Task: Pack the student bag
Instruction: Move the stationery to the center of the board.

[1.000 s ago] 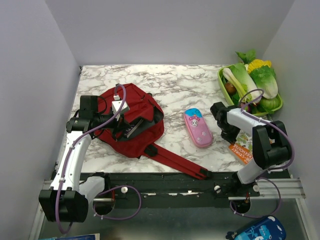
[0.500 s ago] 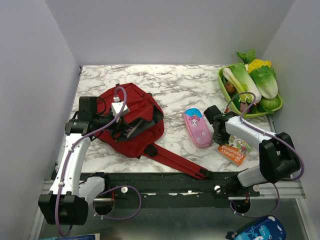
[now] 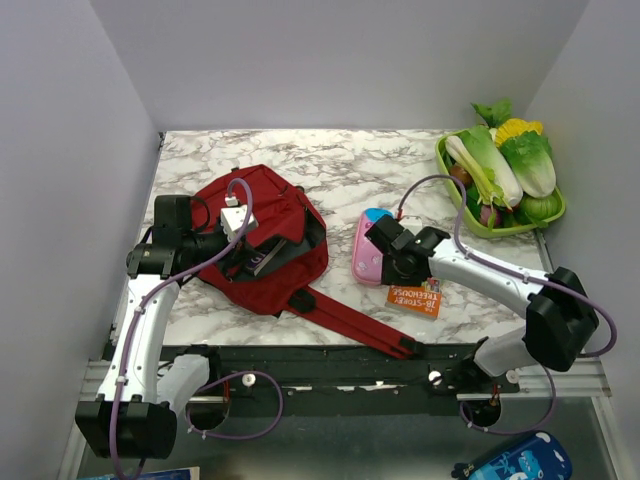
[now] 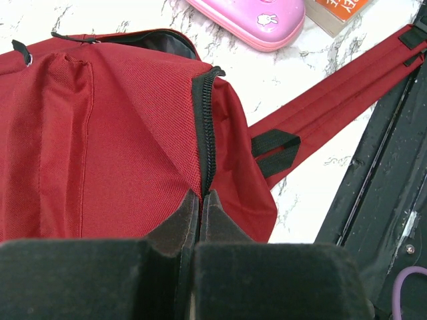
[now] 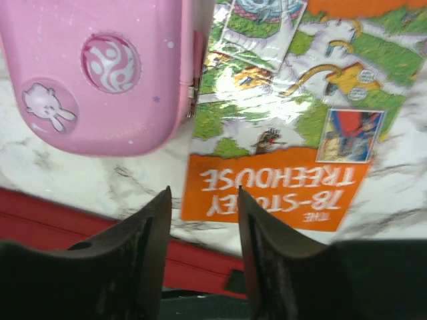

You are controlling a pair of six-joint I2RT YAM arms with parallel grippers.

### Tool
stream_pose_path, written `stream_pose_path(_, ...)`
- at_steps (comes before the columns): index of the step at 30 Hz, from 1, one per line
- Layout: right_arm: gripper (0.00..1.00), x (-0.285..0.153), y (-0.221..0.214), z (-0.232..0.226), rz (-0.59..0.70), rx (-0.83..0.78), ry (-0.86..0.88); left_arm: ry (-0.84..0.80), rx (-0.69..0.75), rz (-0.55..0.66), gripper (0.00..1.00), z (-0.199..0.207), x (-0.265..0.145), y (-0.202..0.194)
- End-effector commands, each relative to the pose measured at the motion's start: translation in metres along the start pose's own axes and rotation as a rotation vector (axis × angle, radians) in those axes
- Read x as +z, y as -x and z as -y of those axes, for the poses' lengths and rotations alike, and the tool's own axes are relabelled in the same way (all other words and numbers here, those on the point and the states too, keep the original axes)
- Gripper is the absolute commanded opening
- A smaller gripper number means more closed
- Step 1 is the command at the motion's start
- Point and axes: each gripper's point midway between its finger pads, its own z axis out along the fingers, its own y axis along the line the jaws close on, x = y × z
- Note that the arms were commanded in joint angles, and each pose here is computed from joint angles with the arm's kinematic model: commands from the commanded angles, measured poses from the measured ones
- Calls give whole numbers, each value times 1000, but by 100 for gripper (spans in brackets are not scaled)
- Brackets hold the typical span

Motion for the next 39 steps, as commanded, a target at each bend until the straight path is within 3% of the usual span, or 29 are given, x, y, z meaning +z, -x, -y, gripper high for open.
stream_pose_path(1,61,-9,12,19,59,-56,-66,-17,43,38,0,5,-2,10)
stream_pose_path(7,70,1,30,13,57,-186,-137,-3,50,39,0,5,-4,12)
stream_pose_path(14,69,10,44,32,82,-170,-265,4,44,32,0,5,-3,6)
stream_pose_path(21,65,26,67,27,72,-136,-255,14,48,22,0,4,-3,3)
stream_pose_path(32,65,57,59,11,-8,-176,-260,29,59,6,0,3,-3,-4)
stream_pose_path(39,67,55,67,-22,-25,-176,-172,26,51,10,0,4,-2,-3)
